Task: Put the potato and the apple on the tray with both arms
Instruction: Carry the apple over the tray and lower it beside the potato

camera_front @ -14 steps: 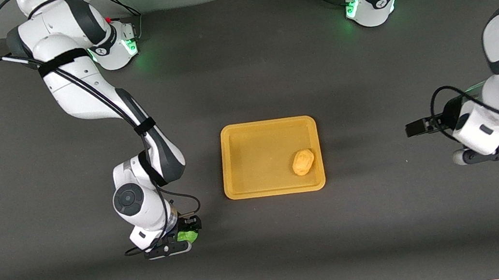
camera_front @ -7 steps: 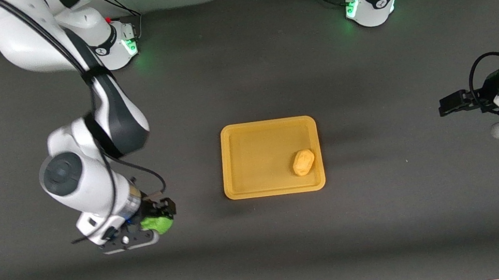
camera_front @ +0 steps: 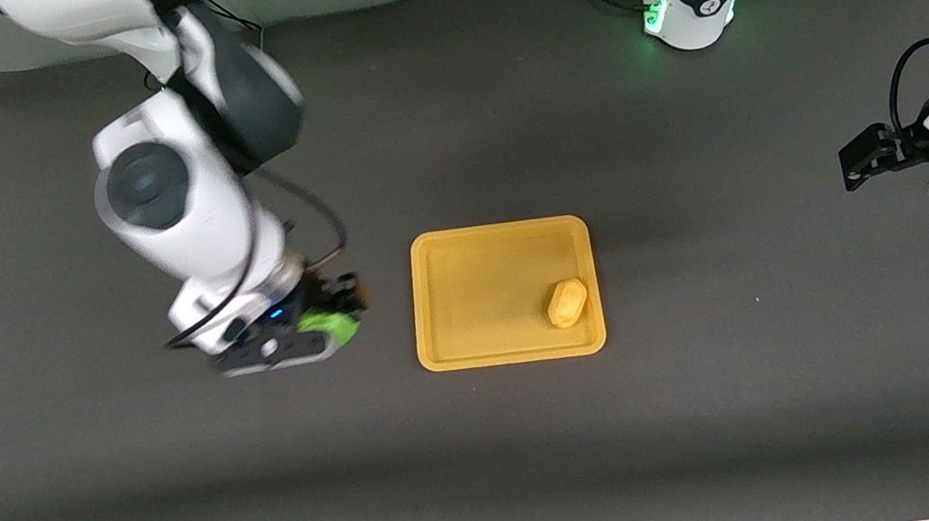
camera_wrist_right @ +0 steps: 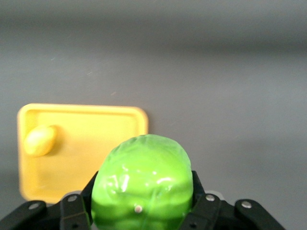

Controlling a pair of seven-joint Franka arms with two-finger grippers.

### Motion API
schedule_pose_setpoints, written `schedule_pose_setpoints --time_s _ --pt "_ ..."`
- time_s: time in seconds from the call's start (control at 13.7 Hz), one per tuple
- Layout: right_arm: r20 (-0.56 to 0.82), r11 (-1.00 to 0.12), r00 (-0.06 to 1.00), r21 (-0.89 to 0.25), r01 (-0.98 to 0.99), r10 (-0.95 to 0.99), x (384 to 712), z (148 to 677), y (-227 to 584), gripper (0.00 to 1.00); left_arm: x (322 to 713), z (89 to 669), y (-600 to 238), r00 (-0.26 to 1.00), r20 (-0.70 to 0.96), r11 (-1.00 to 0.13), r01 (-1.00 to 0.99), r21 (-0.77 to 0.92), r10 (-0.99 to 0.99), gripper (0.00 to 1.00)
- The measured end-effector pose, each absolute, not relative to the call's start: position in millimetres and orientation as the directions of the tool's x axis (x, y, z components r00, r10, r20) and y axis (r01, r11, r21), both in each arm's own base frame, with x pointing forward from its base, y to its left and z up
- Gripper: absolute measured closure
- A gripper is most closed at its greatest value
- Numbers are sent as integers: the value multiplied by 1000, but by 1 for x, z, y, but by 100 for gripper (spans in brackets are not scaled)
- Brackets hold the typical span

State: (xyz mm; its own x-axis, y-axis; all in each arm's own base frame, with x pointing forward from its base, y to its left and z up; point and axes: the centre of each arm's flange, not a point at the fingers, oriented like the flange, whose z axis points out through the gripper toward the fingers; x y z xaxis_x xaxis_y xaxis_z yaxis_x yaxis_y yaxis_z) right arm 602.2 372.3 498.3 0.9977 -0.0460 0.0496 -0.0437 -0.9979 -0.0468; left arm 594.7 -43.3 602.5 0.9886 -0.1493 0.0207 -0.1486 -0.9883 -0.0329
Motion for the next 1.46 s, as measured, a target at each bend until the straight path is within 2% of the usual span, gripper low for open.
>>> schedule_pose_setpoints --time_s 0.22,0.44,0.66,1.1,1.46 --pt "40 -994 994 -52 -101 -103 555 486 457 27 590 611 -38 989 34 -989 -143 -42 -144 0" --pt "27 -991 992 -41 -125 -126 531 454 512 27 591 607 -15 994 24 -993 -105 -50 -107 0" --pt "13 -992 992 -17 -129 -129 538 398 526 27 592 594 5 997 12 -996 -79 -49 -80 0" --pt "40 -993 993 5 -114 -114 553 262 539 27 591 588 -7 996 2 -996 -89 -4 -89 0" --pt "84 -993 990 -12 -116 -116 561 206 531 27 591 581 -8 996 -10 -996 -89 12 -89 0"
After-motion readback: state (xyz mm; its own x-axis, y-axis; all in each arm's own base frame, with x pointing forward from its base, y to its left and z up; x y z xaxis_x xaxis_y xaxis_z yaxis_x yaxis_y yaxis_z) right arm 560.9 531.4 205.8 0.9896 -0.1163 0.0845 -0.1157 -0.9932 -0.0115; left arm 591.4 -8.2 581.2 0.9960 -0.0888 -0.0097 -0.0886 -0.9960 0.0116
